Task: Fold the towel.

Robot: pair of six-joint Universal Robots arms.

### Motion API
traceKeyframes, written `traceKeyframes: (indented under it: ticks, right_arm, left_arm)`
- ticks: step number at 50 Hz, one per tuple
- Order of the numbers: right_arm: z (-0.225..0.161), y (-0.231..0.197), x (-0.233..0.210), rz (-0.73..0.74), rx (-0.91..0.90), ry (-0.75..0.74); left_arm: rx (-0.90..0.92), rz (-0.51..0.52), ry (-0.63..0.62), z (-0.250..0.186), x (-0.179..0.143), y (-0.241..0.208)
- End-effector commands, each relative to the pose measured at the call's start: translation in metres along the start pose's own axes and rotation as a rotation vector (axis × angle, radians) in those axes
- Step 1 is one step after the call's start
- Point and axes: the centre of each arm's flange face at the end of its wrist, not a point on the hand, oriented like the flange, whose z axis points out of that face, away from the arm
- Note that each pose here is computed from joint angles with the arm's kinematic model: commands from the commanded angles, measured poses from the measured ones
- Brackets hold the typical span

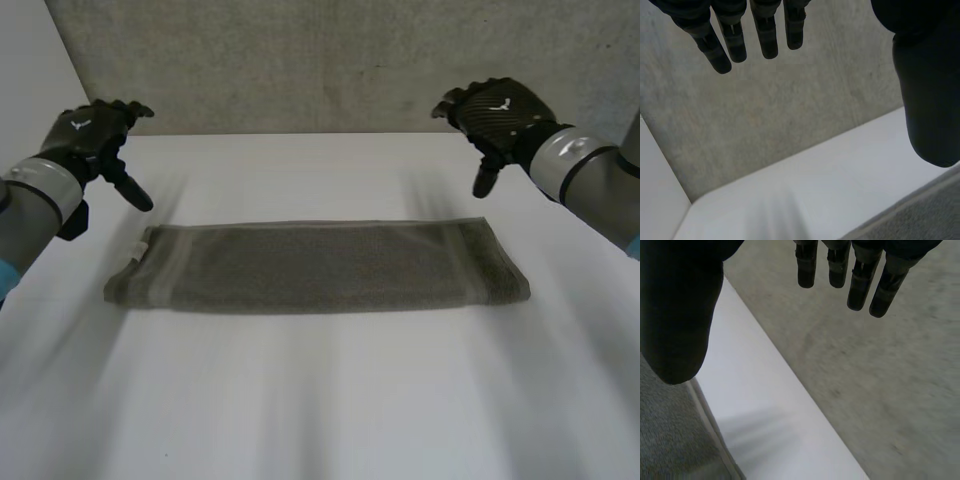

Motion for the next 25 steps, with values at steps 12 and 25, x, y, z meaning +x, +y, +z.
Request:
traceKeyframes:
  ticks: [12,25]
  right_arm:
    - [-0.051,0.086,-0.044,0.051,-0.335,0.059]
    - [-0.037,0.14,-0.044,0.083,-0.361,0.061]
  left_arm:
    - [0.204,-0.039,0.014,-0.065,0.024,0.008]
    - [0.187,-0.056,0.032,-0.064,0.032,0.041]
